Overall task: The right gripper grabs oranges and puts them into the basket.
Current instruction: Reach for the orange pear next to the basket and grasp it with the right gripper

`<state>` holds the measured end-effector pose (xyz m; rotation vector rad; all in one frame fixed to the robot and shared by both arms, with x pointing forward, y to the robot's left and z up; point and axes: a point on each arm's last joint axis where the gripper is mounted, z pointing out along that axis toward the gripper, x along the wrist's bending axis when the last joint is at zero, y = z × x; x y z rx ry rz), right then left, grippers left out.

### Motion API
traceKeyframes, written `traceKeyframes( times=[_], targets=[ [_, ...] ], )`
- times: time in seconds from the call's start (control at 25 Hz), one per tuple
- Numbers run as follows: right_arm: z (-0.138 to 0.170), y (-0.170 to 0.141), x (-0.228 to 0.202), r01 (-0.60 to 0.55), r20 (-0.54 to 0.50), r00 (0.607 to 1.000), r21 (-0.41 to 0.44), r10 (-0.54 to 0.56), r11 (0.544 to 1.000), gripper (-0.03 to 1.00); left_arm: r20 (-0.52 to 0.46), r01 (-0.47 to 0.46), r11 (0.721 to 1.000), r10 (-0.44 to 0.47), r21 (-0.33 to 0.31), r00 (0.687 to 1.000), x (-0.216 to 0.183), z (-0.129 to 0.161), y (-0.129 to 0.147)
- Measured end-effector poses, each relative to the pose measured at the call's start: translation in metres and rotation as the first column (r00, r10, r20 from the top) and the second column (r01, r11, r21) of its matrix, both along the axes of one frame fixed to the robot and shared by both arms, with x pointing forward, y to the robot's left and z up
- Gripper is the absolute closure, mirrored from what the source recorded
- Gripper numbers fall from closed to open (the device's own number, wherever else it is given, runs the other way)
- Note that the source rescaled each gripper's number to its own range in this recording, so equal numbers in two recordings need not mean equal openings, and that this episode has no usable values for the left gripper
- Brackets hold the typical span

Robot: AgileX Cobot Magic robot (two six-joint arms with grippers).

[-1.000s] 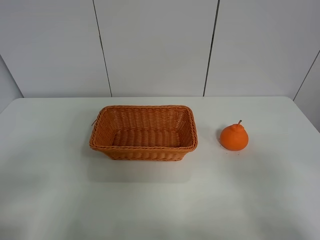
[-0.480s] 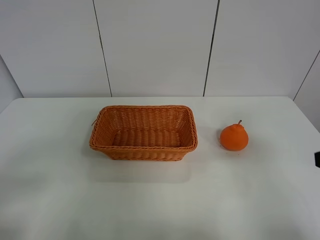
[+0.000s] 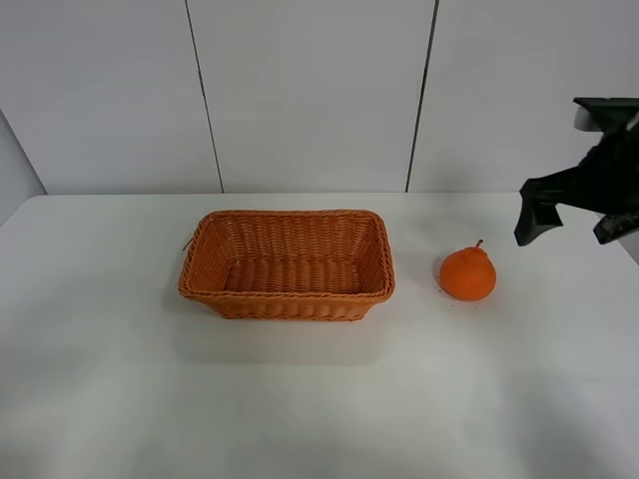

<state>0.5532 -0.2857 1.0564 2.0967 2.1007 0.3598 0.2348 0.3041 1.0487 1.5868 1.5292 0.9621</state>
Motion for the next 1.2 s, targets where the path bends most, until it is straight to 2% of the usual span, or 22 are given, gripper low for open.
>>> traceKeyframes(
  times=[0.2, 0.32, 0.64, 0.88, 1.0, 1.2],
  targets=[
    [-0.016, 0.002, 0.063, -0.012, -0.064, 0.998, 0.002, 0.012, 1.000, -0.03, 0.000, 0.000, 1.000, 0.000, 0.000, 1.000, 0.000, 0.000, 0.000],
    [-0.023, 0.006, 0.085, -0.017, -0.085, 0.996, 0.014, 0.018, 1.000, -0.03, 0.000, 0.000, 1.000, 0.000, 0.000, 1.000, 0.000, 0.000, 0.000],
    [-0.040, 0.034, 0.093, -0.117, -0.123, 0.986, -0.012, 0.115, 0.993, -0.03, 0.000, 0.000, 1.000, 0.000, 0.000, 1.000, 0.000, 0.000, 0.000],
    [-0.045, 0.034, 0.099, -0.118, -0.092, 0.989, -0.020, 0.116, 0.993, -0.03, 0.000, 0.000, 1.000, 0.000, 0.000, 1.000, 0.000, 0.000, 0.000],
    [-0.062, 0.035, 0.105, -0.119, -0.119, 0.986, -0.018, 0.116, 0.993, -0.03, 0.000, 0.000, 1.000, 0.000, 0.000, 1.000, 0.000, 0.000, 0.000],
    [-0.107, 0.036, 0.117, -0.118, -0.182, 0.977, -0.018, 0.112, 0.993, -0.03, 0.000, 0.000, 1.000, 0.000, 0.000, 1.000, 0.000, 0.000, 0.000]
  ],
)
